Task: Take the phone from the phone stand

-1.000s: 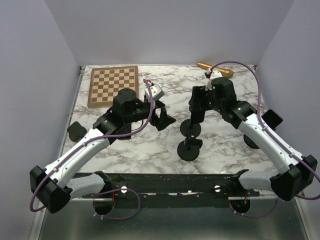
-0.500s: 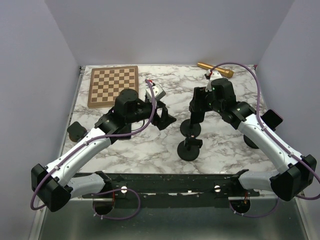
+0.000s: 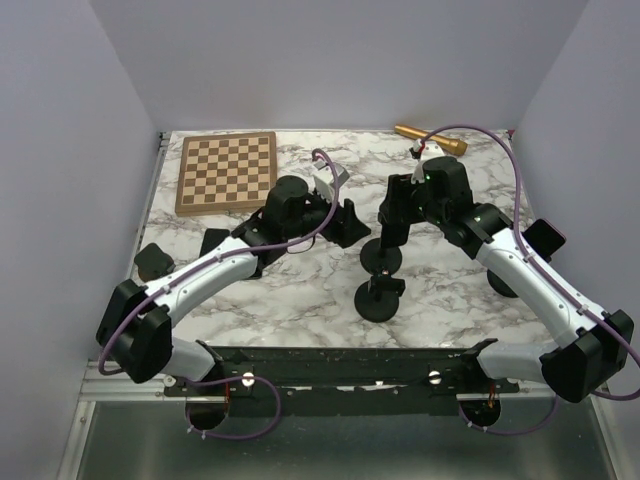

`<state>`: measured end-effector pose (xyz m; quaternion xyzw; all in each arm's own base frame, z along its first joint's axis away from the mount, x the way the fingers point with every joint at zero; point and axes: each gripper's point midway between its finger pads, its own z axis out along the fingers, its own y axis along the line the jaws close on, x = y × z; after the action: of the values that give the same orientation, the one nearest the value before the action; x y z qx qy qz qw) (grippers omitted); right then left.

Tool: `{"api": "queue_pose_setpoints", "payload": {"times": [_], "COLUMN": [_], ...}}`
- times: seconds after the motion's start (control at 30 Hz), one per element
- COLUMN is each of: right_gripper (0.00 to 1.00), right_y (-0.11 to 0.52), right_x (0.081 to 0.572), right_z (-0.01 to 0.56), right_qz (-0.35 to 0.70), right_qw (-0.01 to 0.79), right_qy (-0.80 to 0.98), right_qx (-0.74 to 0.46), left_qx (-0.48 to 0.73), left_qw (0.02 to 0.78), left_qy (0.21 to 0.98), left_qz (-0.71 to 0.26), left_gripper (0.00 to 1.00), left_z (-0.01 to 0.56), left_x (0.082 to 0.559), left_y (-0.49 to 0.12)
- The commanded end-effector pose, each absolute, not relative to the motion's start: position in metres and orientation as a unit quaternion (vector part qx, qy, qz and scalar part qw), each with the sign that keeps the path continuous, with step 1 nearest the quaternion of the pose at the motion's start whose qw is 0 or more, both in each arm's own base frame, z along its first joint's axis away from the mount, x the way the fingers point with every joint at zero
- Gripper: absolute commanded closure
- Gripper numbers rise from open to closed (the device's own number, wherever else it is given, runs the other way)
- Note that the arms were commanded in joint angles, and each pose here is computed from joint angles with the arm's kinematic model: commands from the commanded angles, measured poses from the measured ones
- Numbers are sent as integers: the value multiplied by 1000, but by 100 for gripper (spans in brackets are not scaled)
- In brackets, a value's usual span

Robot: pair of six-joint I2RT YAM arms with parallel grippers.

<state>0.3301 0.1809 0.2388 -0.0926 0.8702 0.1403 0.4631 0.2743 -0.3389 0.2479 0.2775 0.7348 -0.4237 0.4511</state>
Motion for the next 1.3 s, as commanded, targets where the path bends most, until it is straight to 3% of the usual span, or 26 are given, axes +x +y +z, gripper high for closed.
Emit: {"api": "queue_pose_setpoints", "payload": {"times": [0.0, 0.1, 0.27, 0.57, 0.9, 1.27], "right_gripper": [99, 99, 100, 99, 99, 99], "right_y": [186, 187, 194, 194, 195, 195], "right_x": [325, 324, 324, 325, 323, 324], "right_z": [254, 256, 260, 262, 262, 262], "right_qz": [168, 173, 192, 192, 197, 196], "right_qw": [474, 475, 477, 477, 476, 475], "right_qy": [859, 857, 852, 852, 852, 853], "right_qx": [-95, -95, -98, -94, -95, -95], "left_qx": [249, 240, 244, 252, 248, 246], "left_qw": [461, 457, 443, 430, 431, 423], "left_qy": [708, 715, 727, 736, 732, 725], "left_qz": [-473, -471, -465, -459, -466, -485], "left_gripper": [29, 39, 41, 54, 56, 70], "left_z": [278, 273, 261, 243, 248, 253], "left_x": [286, 295, 304, 300, 303, 299], "left_y": [-363, -369, -381, -393, -401, -408]}}
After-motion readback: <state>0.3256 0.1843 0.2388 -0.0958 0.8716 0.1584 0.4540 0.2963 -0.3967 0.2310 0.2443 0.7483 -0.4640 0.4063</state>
